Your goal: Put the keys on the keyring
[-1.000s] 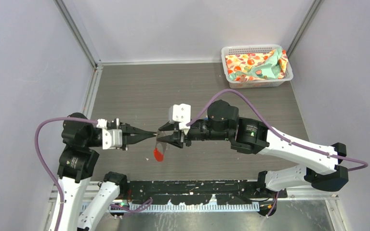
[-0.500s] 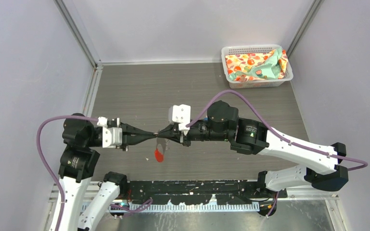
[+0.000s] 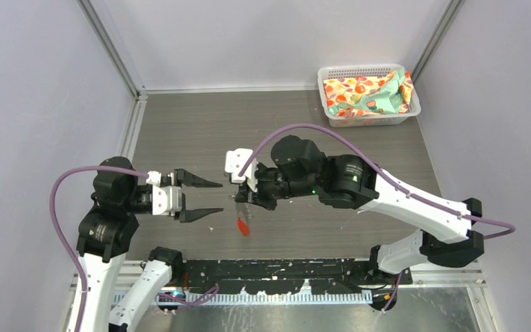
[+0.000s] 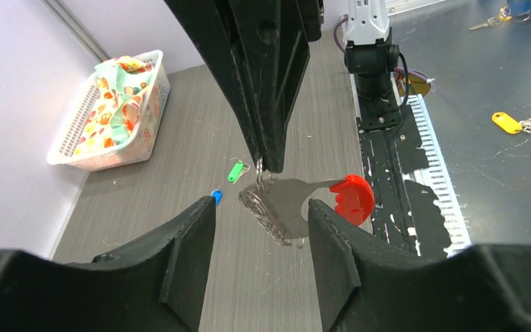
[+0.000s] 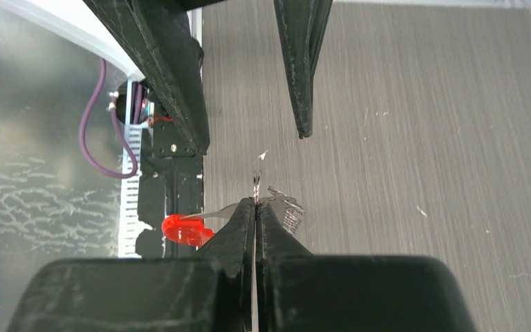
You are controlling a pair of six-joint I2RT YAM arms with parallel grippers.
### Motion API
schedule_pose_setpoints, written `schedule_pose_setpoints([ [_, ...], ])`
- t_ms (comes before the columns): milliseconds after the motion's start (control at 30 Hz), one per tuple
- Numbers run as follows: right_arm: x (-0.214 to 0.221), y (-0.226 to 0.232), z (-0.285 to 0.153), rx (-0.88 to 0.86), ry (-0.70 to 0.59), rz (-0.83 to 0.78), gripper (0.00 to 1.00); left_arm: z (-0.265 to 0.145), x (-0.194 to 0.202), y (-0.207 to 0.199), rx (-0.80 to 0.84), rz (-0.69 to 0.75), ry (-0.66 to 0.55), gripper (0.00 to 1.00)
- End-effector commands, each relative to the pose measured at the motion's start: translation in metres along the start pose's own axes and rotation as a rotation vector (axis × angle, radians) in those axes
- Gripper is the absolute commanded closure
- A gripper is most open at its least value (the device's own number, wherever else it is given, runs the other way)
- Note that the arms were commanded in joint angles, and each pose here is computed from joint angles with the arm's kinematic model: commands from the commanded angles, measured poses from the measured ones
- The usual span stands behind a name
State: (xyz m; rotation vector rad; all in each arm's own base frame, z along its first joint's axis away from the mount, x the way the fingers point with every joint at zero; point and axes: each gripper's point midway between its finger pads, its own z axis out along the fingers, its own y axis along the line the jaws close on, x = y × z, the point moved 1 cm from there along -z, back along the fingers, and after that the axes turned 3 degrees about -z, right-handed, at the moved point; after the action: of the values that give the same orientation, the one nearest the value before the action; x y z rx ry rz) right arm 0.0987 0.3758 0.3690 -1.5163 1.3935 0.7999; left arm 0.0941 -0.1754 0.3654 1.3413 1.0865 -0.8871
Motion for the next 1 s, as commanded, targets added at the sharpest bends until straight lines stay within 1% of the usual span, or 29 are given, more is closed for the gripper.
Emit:
schedule_pose_setpoints([
  [0,0.001,0.000,-0.007,-0.007,0.093,0.015,0.99,0.001,-0.004,0.002,0.032,-0.046,0.013,0.49],
  [100,0.001,-0.002,-0.001,-0.014,0.134,0.024,0.99,0.003,-0.005,0.001,0.069,-0.082,0.012,0.55],
  [333,-0.008,-0.002,0.004,-0.026,0.127,0.013,0.99,0.003,0.005,-0.004,0.091,-0.114,0.032,0.69],
  [500,-0.010,-0.003,0.008,-0.031,0.135,0.009,0.99,0.003,0.008,-0.008,0.102,-0.135,0.043,0.70],
  [633,-0.010,-0.003,0.013,-0.036,0.153,0.015,0.99,0.004,0.009,-0.007,0.108,-0.139,0.045,0.66],
  [733,-0.012,-0.003,0.015,-0.039,0.154,0.017,0.99,0.005,0.013,-0.004,0.107,-0.133,0.054,0.66],
  [967,-0.014,-0.003,0.020,-0.046,0.165,0.018,0.99,0.006,0.013,-0.001,0.098,-0.120,0.059,0.80],
])
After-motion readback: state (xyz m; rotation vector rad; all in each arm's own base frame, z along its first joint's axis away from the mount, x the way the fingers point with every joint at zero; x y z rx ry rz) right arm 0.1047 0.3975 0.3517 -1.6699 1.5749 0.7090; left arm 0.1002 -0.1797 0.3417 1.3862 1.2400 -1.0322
